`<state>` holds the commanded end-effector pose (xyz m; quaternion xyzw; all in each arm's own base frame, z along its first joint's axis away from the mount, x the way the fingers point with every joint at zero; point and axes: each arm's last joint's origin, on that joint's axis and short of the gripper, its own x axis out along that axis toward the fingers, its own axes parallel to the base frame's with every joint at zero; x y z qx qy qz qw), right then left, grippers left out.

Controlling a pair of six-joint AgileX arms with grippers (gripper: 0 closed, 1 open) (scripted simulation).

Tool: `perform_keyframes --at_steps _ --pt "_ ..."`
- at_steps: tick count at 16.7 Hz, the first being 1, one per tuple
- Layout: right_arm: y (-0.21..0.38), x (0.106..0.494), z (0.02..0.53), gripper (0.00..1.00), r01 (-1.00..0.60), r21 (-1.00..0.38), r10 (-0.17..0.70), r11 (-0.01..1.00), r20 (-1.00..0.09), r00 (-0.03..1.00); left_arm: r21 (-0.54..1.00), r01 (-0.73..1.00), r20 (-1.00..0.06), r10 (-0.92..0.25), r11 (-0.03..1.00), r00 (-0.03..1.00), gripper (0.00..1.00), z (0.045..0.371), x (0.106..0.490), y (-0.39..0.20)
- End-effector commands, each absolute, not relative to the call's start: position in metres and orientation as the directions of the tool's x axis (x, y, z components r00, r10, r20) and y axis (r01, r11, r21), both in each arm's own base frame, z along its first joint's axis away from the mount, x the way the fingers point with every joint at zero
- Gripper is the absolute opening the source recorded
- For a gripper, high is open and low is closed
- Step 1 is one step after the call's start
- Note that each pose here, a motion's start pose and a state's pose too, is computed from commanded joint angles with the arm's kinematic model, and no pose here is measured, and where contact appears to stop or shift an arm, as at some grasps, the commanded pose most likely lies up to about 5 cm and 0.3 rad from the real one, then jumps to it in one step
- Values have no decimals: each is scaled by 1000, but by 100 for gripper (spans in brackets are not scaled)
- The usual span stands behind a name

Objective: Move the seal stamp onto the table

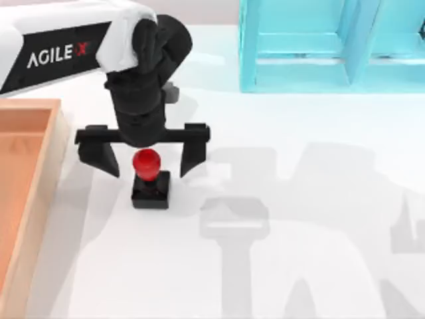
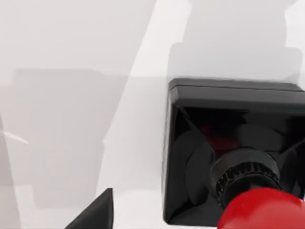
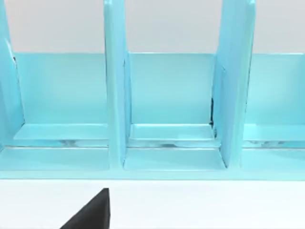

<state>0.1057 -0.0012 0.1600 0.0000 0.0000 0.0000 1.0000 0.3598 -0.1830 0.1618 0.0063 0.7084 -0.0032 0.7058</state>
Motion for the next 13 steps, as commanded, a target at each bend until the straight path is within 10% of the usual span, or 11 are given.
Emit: perform_keyframes --at_steps 13 --pt "-1 106 160 100 0 0 0 1000 0 1000 2 19 -1000 2 1000 1 100 305 357 -182"
